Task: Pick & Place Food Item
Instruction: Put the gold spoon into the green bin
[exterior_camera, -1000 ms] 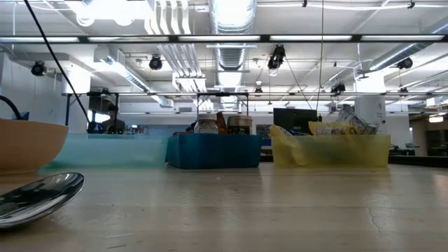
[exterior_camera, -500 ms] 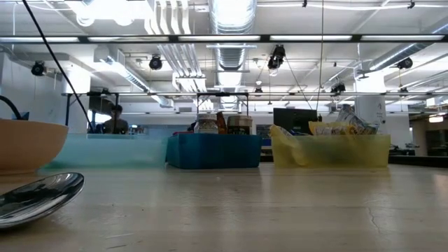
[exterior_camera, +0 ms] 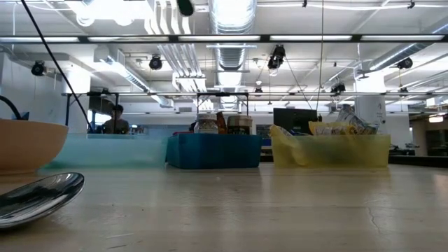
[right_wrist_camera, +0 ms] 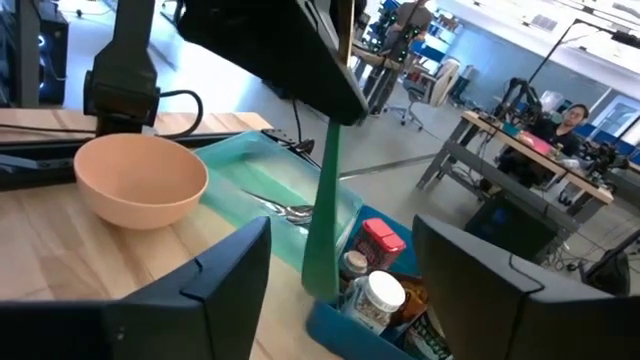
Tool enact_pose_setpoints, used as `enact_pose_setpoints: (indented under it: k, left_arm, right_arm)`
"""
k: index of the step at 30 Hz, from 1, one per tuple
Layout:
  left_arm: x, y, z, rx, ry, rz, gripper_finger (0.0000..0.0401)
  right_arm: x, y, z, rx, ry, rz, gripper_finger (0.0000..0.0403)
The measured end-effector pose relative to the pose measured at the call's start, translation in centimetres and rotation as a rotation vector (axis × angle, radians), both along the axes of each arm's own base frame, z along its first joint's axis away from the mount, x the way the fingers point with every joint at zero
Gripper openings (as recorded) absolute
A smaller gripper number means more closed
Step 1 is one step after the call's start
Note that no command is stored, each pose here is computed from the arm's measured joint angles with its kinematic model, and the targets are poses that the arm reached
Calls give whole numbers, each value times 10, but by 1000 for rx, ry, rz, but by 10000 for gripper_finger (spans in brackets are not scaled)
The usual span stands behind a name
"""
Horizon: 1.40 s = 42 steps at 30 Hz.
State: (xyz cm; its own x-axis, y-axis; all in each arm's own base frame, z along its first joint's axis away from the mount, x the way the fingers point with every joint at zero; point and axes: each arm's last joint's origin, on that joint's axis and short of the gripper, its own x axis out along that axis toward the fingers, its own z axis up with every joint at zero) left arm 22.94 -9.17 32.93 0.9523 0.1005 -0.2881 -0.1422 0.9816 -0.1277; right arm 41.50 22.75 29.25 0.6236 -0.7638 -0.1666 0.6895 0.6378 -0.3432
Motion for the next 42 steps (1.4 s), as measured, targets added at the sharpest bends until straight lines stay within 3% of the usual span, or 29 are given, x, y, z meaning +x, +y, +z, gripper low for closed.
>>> enact_pose_setpoints:
  k: [9, 15, 18, 30, 37, 42]
  left_arm:
    - [-16, 25, 24, 136, 258, 179, 1]
    - [-26, 64, 25, 143, 469, 331, 1]
    - [-30, 92, 18, 79, 588, 391, 1]
    - [-37, 212, -35, -124, 998, 552, 0]
    - [-25, 241, -83, -130, 1328, 511, 0]
    - [-13, 247, -112, -140, 1473, 418, 0]
  right_arm:
    - [-7, -1, 3, 69, 28, 35, 248]
    - [-26, -5, -3, 185, 83, 12, 248]
    - [-35, -6, -7, 219, 94, -22, 248]
    - [-48, 4, -18, 247, 110, -27, 248]
    - [-50, 7, -22, 297, 130, -26, 248]
    - [-52, 9, -25, 317, 142, -26, 248]
